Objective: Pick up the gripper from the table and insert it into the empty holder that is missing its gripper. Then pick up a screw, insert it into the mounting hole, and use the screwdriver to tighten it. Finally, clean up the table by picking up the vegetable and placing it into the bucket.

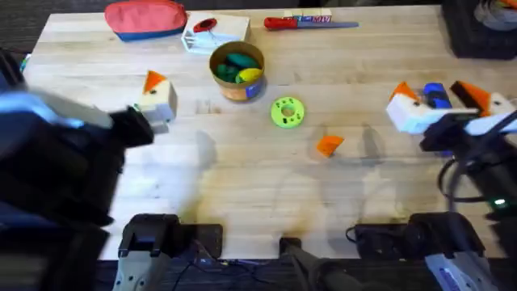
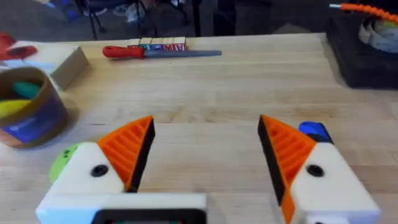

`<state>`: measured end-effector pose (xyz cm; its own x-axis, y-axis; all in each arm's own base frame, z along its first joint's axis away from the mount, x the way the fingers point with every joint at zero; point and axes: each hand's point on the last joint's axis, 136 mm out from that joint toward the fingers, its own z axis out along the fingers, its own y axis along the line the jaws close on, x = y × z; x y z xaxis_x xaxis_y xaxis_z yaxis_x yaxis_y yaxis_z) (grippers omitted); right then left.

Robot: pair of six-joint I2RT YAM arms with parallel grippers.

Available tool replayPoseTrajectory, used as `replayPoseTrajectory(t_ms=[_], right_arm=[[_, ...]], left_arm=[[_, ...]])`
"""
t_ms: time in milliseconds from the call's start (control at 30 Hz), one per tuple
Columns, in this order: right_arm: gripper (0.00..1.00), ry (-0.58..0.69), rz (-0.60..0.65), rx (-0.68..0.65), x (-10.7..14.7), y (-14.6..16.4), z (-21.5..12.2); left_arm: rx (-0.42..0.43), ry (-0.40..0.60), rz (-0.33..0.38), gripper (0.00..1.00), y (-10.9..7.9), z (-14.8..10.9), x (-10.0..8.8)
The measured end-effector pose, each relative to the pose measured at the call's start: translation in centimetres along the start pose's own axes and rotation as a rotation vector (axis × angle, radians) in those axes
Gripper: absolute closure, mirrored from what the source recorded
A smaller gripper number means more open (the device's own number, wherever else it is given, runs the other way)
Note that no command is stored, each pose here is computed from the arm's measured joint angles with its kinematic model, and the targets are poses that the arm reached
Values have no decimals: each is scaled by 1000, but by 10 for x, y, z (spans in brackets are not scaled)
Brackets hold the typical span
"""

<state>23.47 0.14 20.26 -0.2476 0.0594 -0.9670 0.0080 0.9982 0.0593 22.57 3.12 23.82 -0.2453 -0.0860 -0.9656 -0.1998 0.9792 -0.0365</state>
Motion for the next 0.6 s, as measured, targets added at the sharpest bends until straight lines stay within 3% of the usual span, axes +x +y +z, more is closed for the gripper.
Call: replayPoseTrajectory(t_ms=[167, 333, 467, 600], right_arm=[[10, 149, 31, 5, -36, 3, -4], [10, 269, 48, -23, -60, 11, 9], [10, 324, 58, -52, -62, 17, 26], [10, 379, 85, -56, -51, 19, 34]], left_arm=[[-59, 261, 55, 34, 2, 7, -26], [-75, 422, 90, 34, -4, 32, -44], [-89, 522, 92, 34, -6, 49, -34], [-160, 659, -25, 32, 3, 63, -4]])
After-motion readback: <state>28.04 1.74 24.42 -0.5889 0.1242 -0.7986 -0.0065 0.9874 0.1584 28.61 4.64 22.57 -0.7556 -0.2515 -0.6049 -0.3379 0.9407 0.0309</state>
